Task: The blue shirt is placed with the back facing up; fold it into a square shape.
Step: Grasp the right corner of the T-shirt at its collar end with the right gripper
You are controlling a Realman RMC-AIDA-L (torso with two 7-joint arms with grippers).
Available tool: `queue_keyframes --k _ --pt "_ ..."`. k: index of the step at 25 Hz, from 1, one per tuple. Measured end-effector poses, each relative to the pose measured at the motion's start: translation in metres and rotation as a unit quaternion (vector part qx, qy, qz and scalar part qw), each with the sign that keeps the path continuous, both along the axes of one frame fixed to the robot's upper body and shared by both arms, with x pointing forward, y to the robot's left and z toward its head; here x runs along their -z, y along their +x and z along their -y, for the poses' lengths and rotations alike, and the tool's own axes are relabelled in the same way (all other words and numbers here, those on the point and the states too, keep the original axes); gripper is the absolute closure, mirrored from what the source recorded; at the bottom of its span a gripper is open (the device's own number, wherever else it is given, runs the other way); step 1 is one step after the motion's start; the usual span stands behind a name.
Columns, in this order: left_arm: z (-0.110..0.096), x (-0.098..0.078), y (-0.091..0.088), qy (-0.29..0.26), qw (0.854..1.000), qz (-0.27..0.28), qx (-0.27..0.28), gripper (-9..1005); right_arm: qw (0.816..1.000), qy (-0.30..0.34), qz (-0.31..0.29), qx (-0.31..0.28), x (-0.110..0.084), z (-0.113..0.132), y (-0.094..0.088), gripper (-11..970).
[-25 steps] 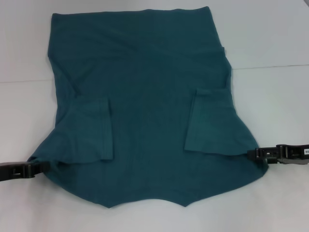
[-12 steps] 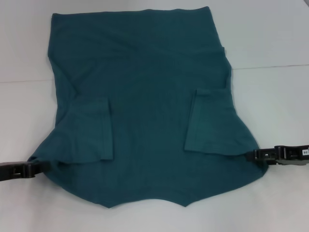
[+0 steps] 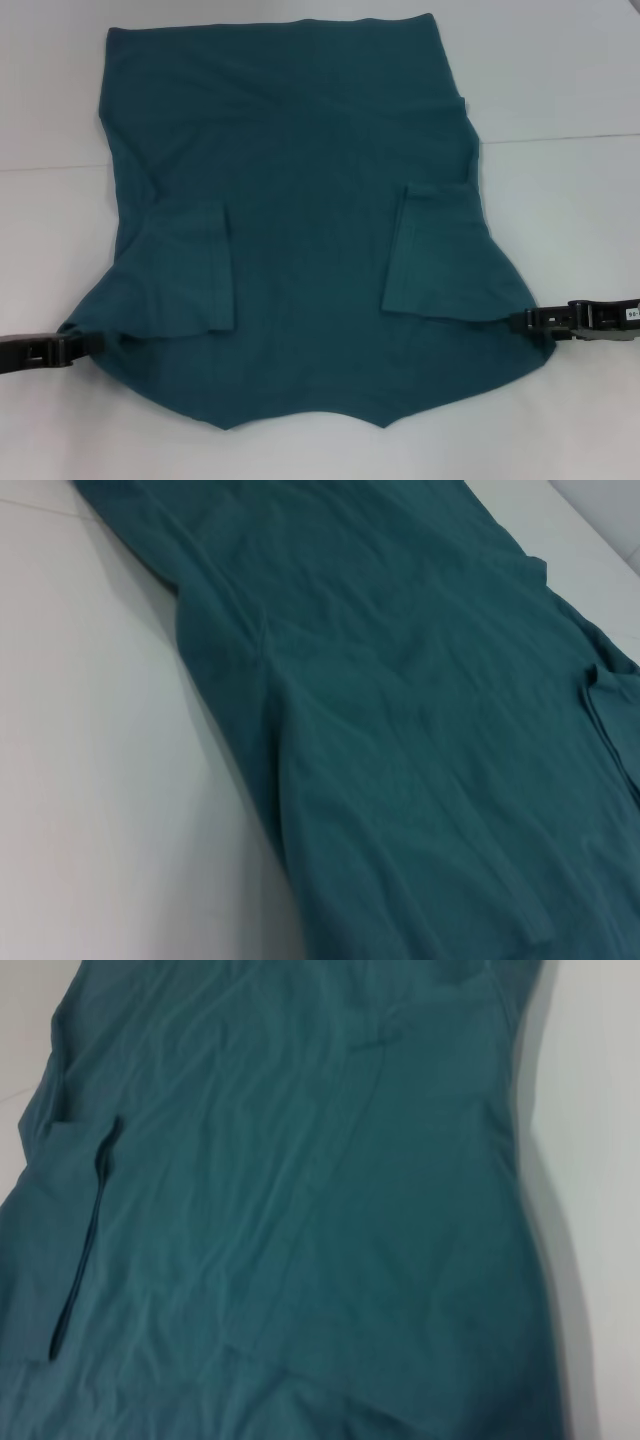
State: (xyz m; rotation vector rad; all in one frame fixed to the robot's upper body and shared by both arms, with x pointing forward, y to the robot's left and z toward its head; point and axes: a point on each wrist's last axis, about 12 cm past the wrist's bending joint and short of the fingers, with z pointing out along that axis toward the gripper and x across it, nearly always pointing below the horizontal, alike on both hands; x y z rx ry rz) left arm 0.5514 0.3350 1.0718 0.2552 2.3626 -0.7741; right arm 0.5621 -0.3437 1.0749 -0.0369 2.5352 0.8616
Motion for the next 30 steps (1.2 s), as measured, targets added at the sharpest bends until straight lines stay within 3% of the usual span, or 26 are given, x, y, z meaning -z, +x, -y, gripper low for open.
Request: queue_keyframes --k 14,30 --pt "0.000 -0.001 0.000 0.000 1.000 0.001 0.000 920 1.000 0.000 -0.001 -0.008 0.000 -0.005 0.001 47" --pt "-0.001 -0.001 0.001 -0.002 1.000 0.004 -0.003 913 0.998 0.014 0.008 -0.058 -0.005 -0.039 0.013 47"
